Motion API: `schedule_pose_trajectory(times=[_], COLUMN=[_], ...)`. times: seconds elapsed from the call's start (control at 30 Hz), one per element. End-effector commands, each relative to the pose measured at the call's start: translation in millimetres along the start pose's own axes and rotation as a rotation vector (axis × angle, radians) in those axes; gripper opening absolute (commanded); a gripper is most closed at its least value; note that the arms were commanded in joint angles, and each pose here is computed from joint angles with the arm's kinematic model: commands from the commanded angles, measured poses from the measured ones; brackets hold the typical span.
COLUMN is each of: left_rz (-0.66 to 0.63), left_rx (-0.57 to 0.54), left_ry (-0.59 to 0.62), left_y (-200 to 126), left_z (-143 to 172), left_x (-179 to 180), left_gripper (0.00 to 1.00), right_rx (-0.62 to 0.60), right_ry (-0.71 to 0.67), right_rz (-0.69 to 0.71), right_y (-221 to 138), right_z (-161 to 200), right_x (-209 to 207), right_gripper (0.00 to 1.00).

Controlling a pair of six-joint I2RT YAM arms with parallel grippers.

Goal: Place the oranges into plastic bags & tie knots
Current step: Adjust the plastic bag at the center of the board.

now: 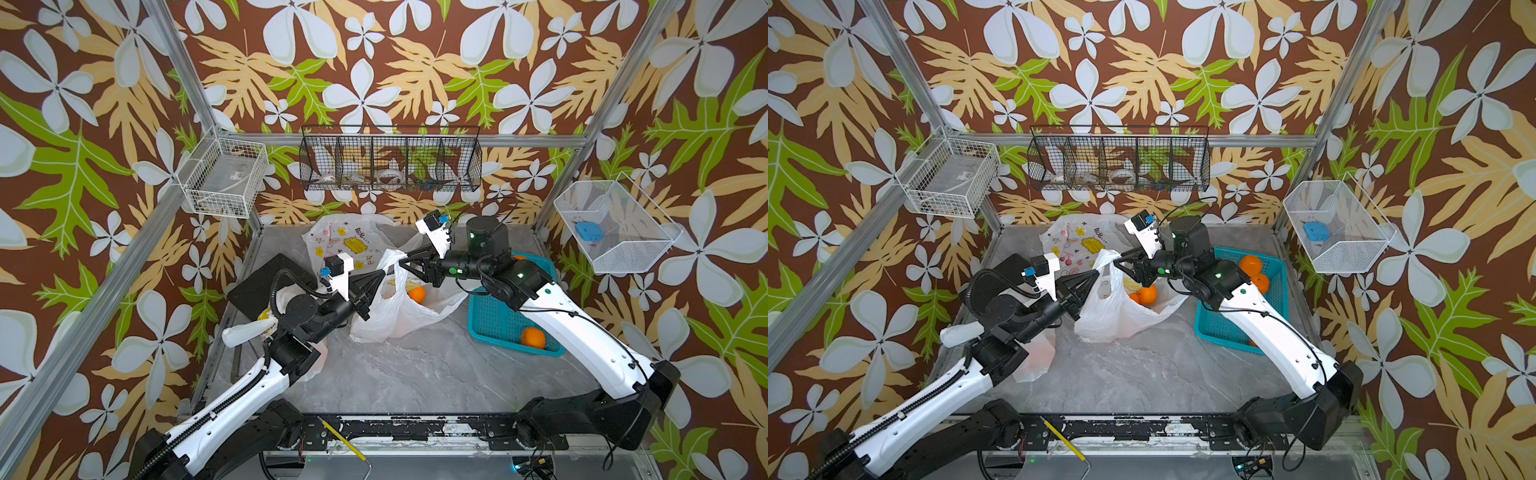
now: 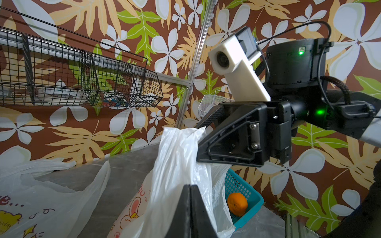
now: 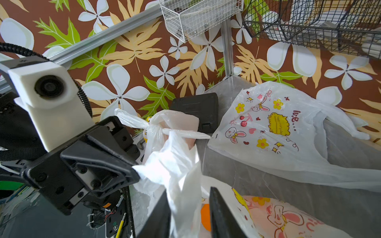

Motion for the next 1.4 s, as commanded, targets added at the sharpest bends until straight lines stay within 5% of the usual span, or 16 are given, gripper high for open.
schedule_pose_trajectory(times=[0.0,0.07,0.2,0.3,0.7,0.9,1.2,1.3,1.37], left_rz=[0.001,0.004,0.022,0.028,0.069,0.021,-0.024,-0.027,-0.027], left_rx=[-0.02,-0.02,-0.01,0.004,0.016,0.05,0.038,0.039,0.04], left_ry=[0.025,0.032,0.053,0.071,0.056,0.084,0.087,0.089,0.086], left_y=[1.4,1.7,4.1,8.3,34.7,51.5,59.4,57.1,54.4], left_z=[-6.2,-7.8,-9.9,-7.5,12.2,27.7,31.8,30.3,29.2], left_x=[0.4,0.0,-1.1,-0.3,1.6,-7.1,-5.3,-5.3,-5.8], left_gripper=[0.0,0.08,0.53,0.72,0.87,0.78,0.21,0.01,0.0], right_rx=[-0.039,-0.066,-0.116,-0.132,-0.158,-0.169,-0.17,-0.168,-0.196], right_ry=[-0.002,-0.004,0.024,0.058,0.11,0.124,0.141,0.103,0.073], right_rz=[-0.032,-0.004,0.035,0.06,0.085,0.085,0.093,0.114,0.155], right_y=[-0.2,-5.9,-14.0,-14.1,-13.5,-12.7,-12.1,-21.5,-39.0], right_z=[-10.2,-16.2,-25.9,-30.3,-33.9,-35.5,-35.9,-40.5,-45.6], right_x=[6.7,9.8,14.1,13.3,11.3,10.7,9.8,12.0,10.4], right_gripper=[0.01,0.0,0.0,0.0,0.0,0.0,0.0,0.16,0.29])
Point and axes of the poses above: each gripper's point midway between its finger pads, its own y axis out along the fingers, its own x axis along the line the jaws close on, z = x × y, the point moved 10 cm from there along -y, back along the fingers, and after that the axes turned 14 degrees about y, right-handed, at the moved point
